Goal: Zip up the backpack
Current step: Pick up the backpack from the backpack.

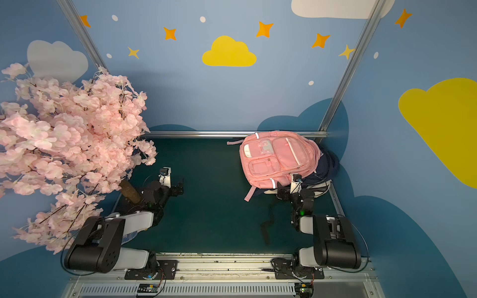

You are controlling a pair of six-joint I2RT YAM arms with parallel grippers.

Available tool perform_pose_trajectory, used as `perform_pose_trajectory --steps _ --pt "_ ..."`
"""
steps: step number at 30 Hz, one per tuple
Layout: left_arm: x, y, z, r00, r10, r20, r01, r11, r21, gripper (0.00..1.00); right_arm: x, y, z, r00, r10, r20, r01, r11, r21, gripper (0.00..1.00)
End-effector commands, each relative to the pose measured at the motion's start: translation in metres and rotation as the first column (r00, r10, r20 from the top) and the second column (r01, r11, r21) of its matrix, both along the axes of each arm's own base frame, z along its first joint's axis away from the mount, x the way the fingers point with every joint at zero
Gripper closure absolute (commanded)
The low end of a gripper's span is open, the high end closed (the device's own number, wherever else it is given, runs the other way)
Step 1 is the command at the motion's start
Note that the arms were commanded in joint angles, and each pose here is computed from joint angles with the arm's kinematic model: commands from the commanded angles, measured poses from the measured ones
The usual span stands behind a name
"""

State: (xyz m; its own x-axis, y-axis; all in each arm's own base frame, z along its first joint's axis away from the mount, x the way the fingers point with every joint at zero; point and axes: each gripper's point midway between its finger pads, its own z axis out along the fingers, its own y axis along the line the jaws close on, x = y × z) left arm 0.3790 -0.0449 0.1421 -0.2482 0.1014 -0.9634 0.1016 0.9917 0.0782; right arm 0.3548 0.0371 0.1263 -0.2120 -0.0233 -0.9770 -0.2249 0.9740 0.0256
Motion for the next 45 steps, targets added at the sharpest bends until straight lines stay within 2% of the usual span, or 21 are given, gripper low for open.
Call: perform_pose_trajectory --steps 1,3,5,7,10,13,15,17,19,21,25,29,33,34,35,40,45 --pt "-0.006 -0.019 0.038 1.000 -0.012 0.027 0.011 1.000 0.007 0.00 -0.005 0.002 0.041 0.999 -0.014 0.051 0.013 1.000 0.023 0.02" --pt "-0.007 -0.026 0.062 1.000 0.007 0.019 -0.005 0.994 -0.111 0.00 -0.007 -0.001 0.061 0.999 -0.047 0.022 0.044 0.995 0.092 0.02" --pt "-0.007 -0.031 0.077 0.999 0.024 -0.026 -0.029 0.969 -0.245 0.00 -0.007 -0.013 0.083 0.991 -0.136 -0.005 0.134 0.974 0.184 0.02" --pt "-0.008 -0.032 0.086 0.994 0.048 -0.099 -0.083 0.917 -0.389 0.00 -0.008 -0.027 0.097 0.970 -0.228 -0.084 0.242 0.933 0.265 0.02" --pt "-0.013 -0.027 0.085 0.988 0.058 -0.141 -0.124 0.844 -0.522 0.00 -0.014 -0.036 0.106 0.943 -0.272 -0.193 0.325 0.880 0.346 0.02" --pt "-0.008 -0.038 0.089 0.995 -0.058 -0.084 -0.007 0.784 -0.621 0.00 -0.015 -0.035 0.108 0.940 -0.235 -0.245 0.325 0.833 0.447 0.02" --pt "-0.001 -0.056 0.089 0.985 -0.136 -0.103 0.046 0.791 -0.610 0.00 -0.009 -0.035 0.106 0.942 -0.203 -0.267 0.313 0.818 0.482 0.02" --pt "0.009 -0.075 0.080 0.970 -0.164 -0.180 0.028 0.810 -0.585 0.00 0.000 -0.041 0.105 0.923 -0.219 -0.316 0.353 0.810 0.469 0.02" --pt "0.018 -0.099 0.068 0.951 -0.180 -0.251 0.018 0.844 -0.536 0.00 0.008 -0.054 0.097 0.884 -0.272 -0.381 0.430 0.794 0.430 0.02" --pt "0.029 -0.129 0.053 0.927 -0.213 -0.308 0.024 0.855 -0.518 0.00 0.015 -0.067 0.087 0.838 -0.318 -0.444 0.501 0.770 0.394 0.02" --pt "0.054 -0.185 0.021 0.862 -0.297 -0.411 0.024 0.833 -0.552 0.02 0.029 -0.096 0.073 0.769 -0.399 -0.500 0.604 0.710 0.362 0.04" --pt "0.075 -0.243 -0.007 0.776 -0.388 -0.498 0.038 0.817 -0.576 0.07 0.040 -0.121 0.061 0.699 -0.468 -0.541 0.681 0.667 0.302 0.08" --pt "0.085 -0.287 -0.026 0.711 -0.481 -0.514 0.050 0.762 -0.645 0.10 0.052 -0.137 0.036 0.645 -0.465 -0.607 0.722 0.630 0.285 0.14" --pt "0.088 -0.293 -0.028 0.707 -0.487 -0.512 0.048 0.756 -0.652 0.11 0.055 -0.140 0.031 0.636 -0.457 -0.621 0.728 0.622 0.289 0.15" --pt "0.087 -0.305 -0.030 0.683 -0.524 -0.509 0.063 0.737 -0.673 0.11 0.058 -0.141 0.025 0.630 -0.446 -0.636 0.732 0.614 0.295 0.17" --pt "0.092 -0.346 -0.039 0.628 -0.599 -0.498 0.089 0.690 -0.718 0.15 0.076 -0.136 0.008 0.653 -0.351 -0.671 0.695 0.629 0.348 0.24" --pt "0.098 -0.371 -0.062 0.584 -0.627 -0.514 0.058 0.665 -0.745 0.26 0.089 -0.125 -0.011 0.656 -0.231 -0.718 0.663 0.631 0.403 0.34"
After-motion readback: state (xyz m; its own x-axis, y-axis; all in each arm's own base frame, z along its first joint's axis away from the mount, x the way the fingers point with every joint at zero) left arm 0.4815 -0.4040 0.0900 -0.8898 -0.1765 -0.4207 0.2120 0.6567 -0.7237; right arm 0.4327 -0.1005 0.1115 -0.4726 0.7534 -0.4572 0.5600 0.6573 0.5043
